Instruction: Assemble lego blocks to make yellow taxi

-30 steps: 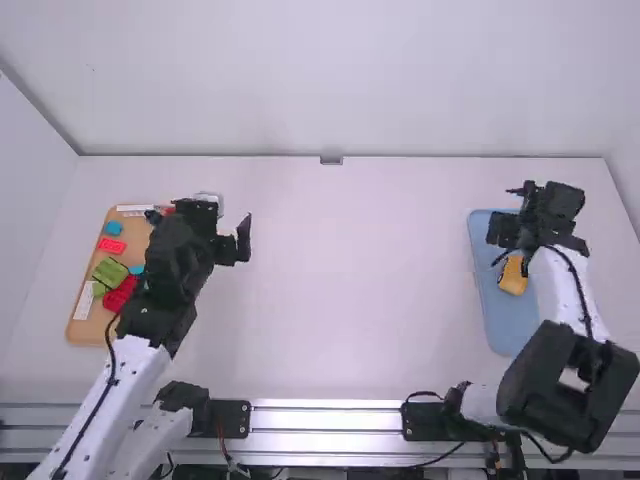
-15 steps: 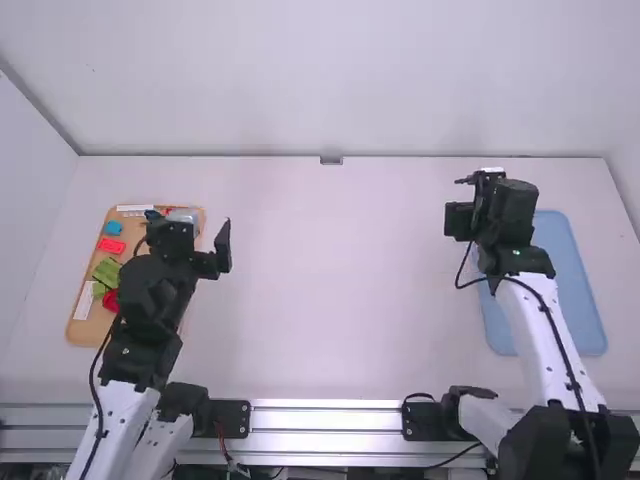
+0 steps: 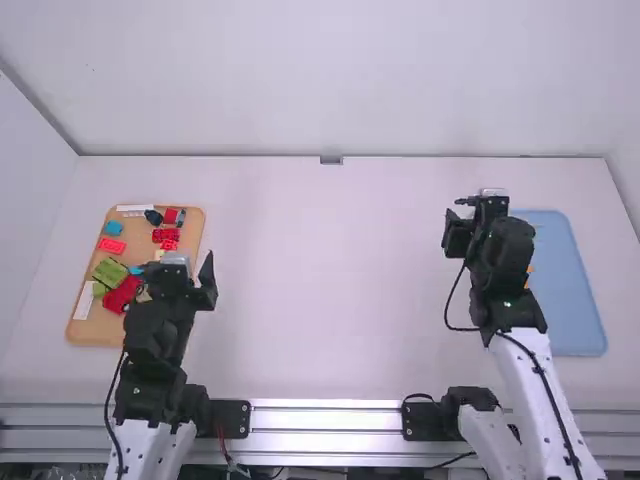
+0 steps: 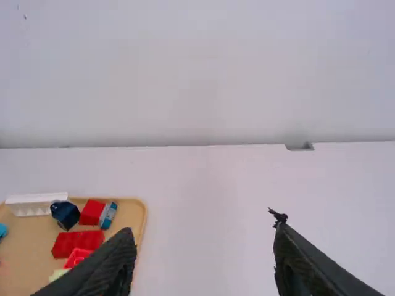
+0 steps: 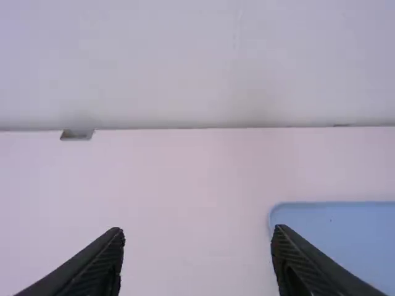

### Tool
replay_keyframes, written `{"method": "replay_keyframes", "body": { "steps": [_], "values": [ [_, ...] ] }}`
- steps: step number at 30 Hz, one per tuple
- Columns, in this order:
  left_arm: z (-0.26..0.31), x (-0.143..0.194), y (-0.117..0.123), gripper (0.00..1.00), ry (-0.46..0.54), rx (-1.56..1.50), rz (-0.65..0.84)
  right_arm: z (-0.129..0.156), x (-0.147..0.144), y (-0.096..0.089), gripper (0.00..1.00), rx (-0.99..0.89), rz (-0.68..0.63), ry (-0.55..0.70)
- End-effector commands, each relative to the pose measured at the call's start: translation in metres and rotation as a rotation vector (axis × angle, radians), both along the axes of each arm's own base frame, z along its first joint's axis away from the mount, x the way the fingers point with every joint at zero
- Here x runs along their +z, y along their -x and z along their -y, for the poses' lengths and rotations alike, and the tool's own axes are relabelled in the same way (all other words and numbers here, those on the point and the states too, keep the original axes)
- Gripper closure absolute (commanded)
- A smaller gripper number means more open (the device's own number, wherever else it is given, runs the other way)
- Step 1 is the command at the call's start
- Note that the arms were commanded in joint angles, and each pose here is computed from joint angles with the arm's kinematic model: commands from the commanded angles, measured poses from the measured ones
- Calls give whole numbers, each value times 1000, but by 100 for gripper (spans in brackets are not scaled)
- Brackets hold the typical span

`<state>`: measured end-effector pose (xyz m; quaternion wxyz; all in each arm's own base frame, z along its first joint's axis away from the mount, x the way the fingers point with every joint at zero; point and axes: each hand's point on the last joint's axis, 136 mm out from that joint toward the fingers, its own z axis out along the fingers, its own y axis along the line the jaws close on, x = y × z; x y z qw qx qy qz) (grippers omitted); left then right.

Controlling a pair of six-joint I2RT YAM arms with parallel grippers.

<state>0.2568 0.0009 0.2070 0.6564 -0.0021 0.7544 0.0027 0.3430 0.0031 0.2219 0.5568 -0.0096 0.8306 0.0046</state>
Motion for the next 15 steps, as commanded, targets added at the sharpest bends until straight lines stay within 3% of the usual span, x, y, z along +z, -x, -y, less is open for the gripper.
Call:
{"method": "replay_keyframes", "body": {
  "steps": [1, 10, 15],
  "values": [
    [1, -12, 4, 49, 1, -7, 10, 0, -12, 13, 45, -6, -3, -9],
    [1, -63, 10, 69, 1, -7, 10, 0, -53, 52, 66, -6, -3, -9],
    [1, -59, 11, 77, 1, -7, 34, 0, -75, 68, 77, -6, -3, -9]
  ]
}}
